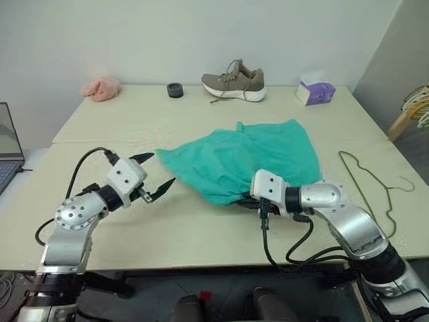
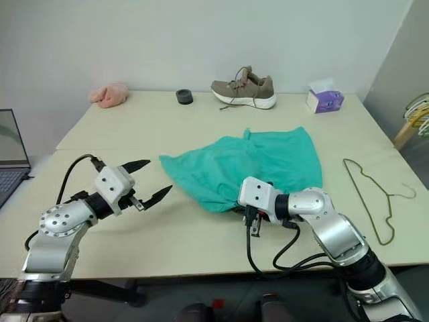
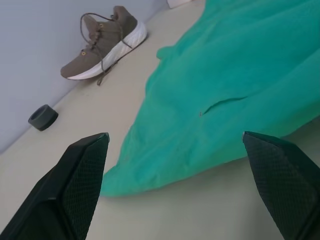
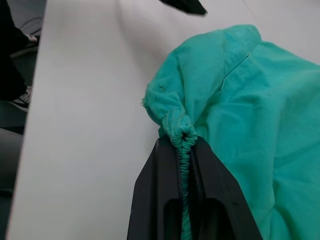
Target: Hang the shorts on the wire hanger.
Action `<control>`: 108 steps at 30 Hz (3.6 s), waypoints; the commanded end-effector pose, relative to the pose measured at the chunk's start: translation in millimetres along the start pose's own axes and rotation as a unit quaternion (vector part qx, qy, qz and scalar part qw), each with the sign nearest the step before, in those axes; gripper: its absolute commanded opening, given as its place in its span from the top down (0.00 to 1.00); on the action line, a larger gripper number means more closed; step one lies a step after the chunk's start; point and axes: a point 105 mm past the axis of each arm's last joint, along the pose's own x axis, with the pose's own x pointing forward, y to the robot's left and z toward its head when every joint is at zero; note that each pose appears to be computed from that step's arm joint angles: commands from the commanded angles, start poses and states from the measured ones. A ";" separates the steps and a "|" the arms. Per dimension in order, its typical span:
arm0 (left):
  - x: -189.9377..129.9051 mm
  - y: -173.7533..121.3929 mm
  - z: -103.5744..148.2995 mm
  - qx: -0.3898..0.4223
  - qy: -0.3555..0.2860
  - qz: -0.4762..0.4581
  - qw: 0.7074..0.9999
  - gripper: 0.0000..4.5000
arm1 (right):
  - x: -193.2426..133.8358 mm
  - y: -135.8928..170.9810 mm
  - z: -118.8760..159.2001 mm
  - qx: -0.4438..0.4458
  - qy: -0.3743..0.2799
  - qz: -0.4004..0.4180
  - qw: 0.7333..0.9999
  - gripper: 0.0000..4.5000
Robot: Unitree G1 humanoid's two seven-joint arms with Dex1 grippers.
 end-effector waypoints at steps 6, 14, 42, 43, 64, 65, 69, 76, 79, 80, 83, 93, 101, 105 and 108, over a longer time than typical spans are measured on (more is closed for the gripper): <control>20.0 5.4 -12.0 0.096 0.007 -0.017 0.995 0.00 | -27.1 1.3 37.9 -0.001 -0.046 0.011 0.999 1.00; 37.1 14.1 -22.2 0.142 0.016 0.003 0.990 0.04 | -40.4 7.4 35.8 0.007 -0.037 0.019 0.999 1.00; 15.1 -0.6 -34.7 0.194 0.050 -0.142 0.969 0.99 | -88.1 8.7 5.3 0.037 0.053 0.049 0.997 1.00; 4.1 -9.6 -34.8 0.157 0.058 -0.181 0.969 0.99 | -95.5 1.6 -1.6 0.035 0.071 0.043 0.996 1.00; 0.2 -41.0 41.2 -0.065 -0.035 -0.151 0.986 0.74 | -105.2 -58.2 28.7 0.062 0.001 0.030 0.998 1.00; 1.7 -39.6 38.5 -0.059 -0.033 -0.147 0.987 0.68 | -104.1 -54.2 28.5 0.062 0.001 0.033 0.998 1.00; 12.5 -27.8 36.3 -0.034 -0.046 -0.123 0.991 0.41 | -101.0 -37.6 26.1 0.051 0.013 0.051 0.997 1.00; 41.0 -7.1 40.6 0.031 -0.076 -0.094 0.992 0.01 | -100.5 -16.6 30.4 0.038 0.019 0.073 0.996 1.00; 51.2 -8.3 37.6 0.057 -0.079 -0.108 0.989 0.01 | -101.4 -8.8 33.2 0.026 0.026 0.081 0.996 1.00; 54.3 -8.9 36.2 0.062 -0.079 -0.112 0.989 0.01 | -101.7 -6.9 34.4 0.025 0.025 0.082 0.996 1.00; 64.7 -16.9 29.1 0.084 -0.072 -0.138 0.984 0.01 | -101.8 -2.7 39.4 0.022 0.021 0.083 0.996 1.00; 97.6 -40.2 8.6 0.133 -0.051 -0.180 0.973 0.01 | -104.3 3.5 52.8 0.024 0.008 0.078 0.997 1.00; 101.3 -45.6 4.9 0.131 -0.054 -0.190 0.972 0.53 | -103.4 7.2 55.3 0.034 0.002 0.076 0.997 1.00; 93.2 -41.8 1.6 0.129 -0.046 -0.201 0.970 0.79 | -103.5 5.6 53.0 0.037 0.005 0.073 0.997 1.00; 75.7 -32.1 -3.7 0.125 -0.025 -0.223 0.967 0.99 | -107.9 -2.7 41.3 0.034 0.032 0.062 0.997 1.00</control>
